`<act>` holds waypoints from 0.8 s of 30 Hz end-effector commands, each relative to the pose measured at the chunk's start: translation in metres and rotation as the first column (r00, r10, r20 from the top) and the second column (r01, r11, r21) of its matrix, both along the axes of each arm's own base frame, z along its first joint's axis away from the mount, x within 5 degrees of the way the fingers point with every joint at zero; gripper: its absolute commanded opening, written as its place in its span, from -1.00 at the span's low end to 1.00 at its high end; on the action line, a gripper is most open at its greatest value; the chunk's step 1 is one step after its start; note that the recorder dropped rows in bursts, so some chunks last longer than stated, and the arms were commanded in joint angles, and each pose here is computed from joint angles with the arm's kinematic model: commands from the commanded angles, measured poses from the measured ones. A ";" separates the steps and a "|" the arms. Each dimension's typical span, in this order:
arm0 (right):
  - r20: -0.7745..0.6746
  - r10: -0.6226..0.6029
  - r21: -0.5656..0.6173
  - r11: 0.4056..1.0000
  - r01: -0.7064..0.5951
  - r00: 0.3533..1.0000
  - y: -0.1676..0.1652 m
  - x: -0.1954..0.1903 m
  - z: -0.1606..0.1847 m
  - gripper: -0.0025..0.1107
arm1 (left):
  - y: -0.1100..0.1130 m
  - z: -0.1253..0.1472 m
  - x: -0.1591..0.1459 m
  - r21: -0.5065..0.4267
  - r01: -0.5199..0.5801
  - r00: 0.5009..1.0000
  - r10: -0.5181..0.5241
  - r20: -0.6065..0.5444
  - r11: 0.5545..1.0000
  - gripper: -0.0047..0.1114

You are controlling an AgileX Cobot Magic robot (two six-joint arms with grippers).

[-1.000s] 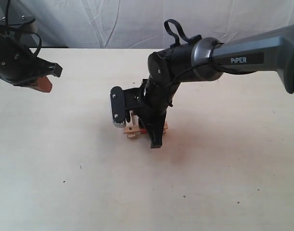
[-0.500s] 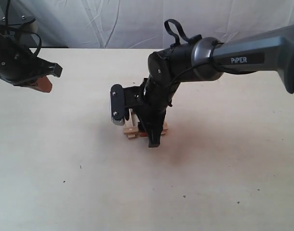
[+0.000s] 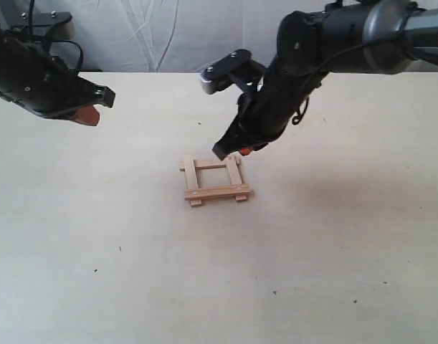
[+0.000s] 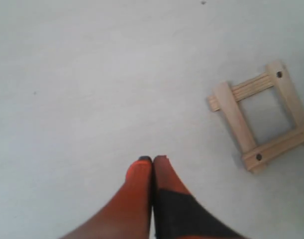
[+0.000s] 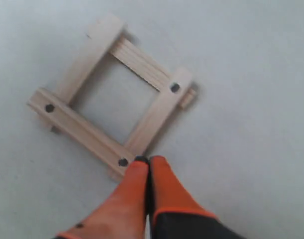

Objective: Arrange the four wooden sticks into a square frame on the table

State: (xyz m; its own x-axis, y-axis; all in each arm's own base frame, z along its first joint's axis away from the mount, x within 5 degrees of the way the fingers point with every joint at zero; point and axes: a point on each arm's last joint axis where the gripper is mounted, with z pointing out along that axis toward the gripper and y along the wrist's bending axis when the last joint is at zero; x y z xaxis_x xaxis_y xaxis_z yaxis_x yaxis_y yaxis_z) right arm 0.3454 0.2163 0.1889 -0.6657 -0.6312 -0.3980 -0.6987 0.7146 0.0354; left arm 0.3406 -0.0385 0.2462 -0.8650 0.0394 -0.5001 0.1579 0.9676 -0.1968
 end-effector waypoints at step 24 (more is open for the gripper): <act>0.364 -0.540 0.448 0.816 0.366 0.759 -0.168 -0.189 0.113 -0.95 | 0.002 0.052 -0.180 -0.022 -0.009 0.881 0.018 0.472 1.000 -0.92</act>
State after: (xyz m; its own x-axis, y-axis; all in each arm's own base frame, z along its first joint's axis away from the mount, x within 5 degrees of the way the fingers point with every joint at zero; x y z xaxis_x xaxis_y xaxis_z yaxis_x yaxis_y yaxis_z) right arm 0.1780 0.0560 0.2934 -0.6286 -0.0942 -0.7720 -0.2856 0.9512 0.1165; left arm 0.1803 -0.0392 0.2996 -0.5714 0.0450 -0.8195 0.2263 0.9684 -0.1046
